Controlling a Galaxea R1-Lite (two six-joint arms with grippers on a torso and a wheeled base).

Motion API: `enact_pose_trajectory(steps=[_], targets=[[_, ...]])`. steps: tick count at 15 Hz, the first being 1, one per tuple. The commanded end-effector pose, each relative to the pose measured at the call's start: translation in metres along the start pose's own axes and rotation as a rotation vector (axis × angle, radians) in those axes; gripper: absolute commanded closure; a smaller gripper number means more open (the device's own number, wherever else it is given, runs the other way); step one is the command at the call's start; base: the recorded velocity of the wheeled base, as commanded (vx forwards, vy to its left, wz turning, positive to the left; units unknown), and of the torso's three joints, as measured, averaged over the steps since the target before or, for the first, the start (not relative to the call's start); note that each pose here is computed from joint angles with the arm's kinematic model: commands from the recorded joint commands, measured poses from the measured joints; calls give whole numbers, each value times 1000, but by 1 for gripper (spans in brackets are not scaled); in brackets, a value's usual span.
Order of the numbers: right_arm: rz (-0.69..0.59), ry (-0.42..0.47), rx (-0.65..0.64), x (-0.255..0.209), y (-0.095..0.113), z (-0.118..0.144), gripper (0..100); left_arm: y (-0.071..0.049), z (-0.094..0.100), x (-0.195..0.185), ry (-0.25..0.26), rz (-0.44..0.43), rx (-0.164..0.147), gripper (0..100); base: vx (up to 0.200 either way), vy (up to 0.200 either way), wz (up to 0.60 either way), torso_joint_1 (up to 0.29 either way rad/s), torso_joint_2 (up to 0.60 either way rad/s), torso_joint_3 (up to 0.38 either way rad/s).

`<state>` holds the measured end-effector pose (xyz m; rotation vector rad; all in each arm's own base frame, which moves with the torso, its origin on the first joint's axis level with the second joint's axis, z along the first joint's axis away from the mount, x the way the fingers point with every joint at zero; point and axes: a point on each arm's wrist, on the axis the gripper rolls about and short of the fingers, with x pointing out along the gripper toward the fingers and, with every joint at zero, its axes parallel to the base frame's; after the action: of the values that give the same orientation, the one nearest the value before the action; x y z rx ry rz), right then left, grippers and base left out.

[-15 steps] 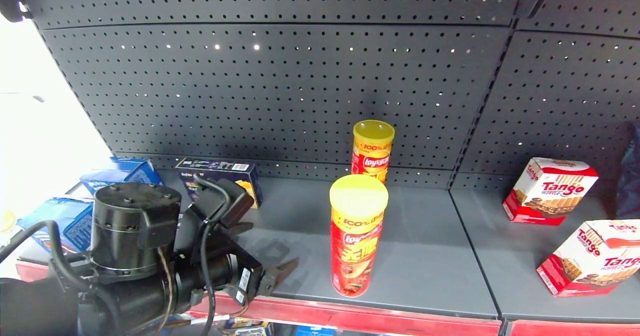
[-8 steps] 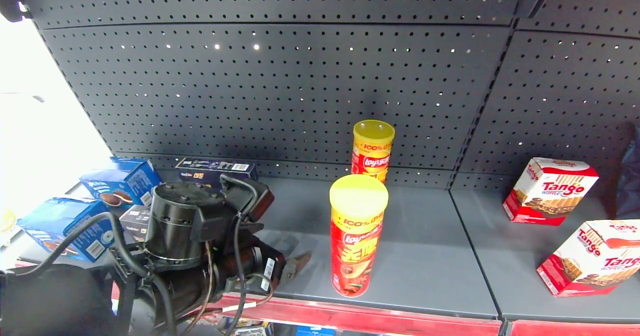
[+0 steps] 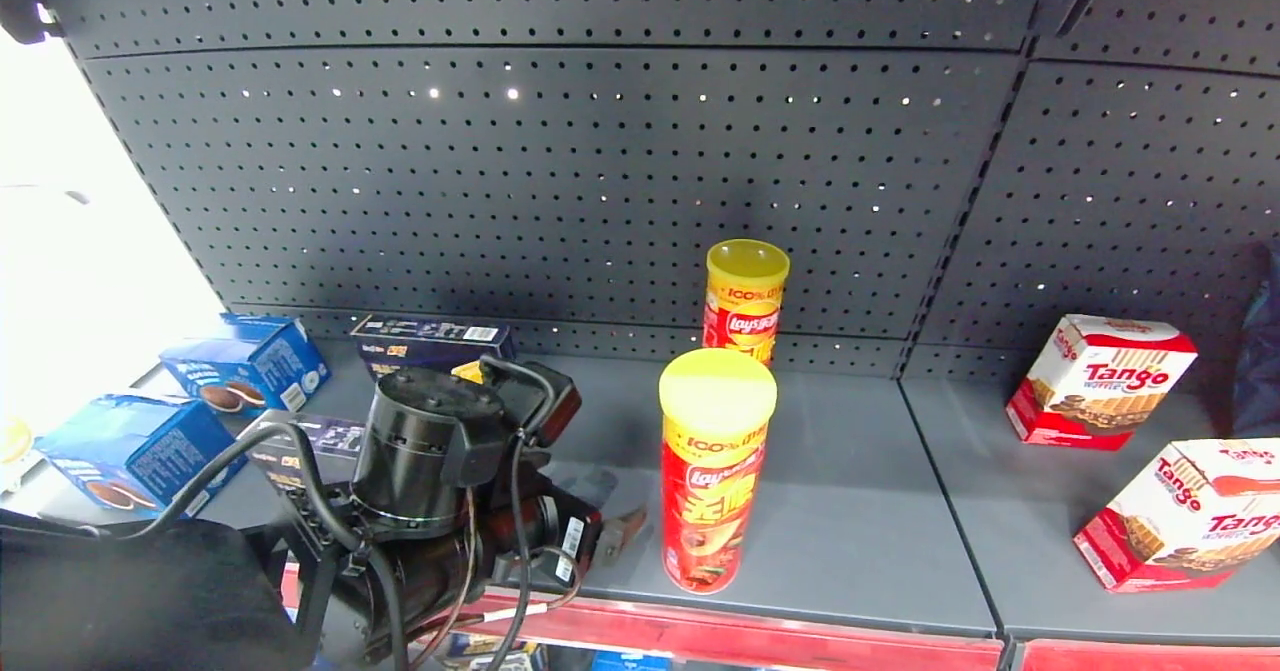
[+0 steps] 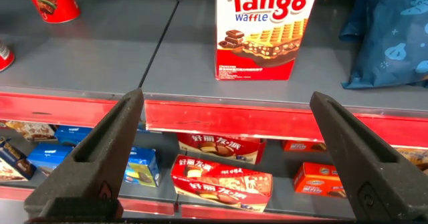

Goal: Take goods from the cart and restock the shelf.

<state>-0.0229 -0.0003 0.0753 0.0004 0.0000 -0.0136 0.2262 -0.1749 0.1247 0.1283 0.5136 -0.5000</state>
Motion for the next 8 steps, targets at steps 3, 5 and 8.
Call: enact_pose_trajectory(steps=[3, 5, 8], targets=[[1, 2, 0, 0, 0, 0, 0, -7, 7, 6, -18, -17, 4, 0, 0, 0, 0, 0, 0, 0], [1, 2, 0, 0, 0, 0, 0, -10, 12, 9, -32, -14, 3, 0, 0, 0, 0, 0, 0, 0], [0, 2, 0, 0, 0, 0, 0, -12, 15, 13, -38, -17, 4, 0, 0, 0, 0, 0, 0, 0]])
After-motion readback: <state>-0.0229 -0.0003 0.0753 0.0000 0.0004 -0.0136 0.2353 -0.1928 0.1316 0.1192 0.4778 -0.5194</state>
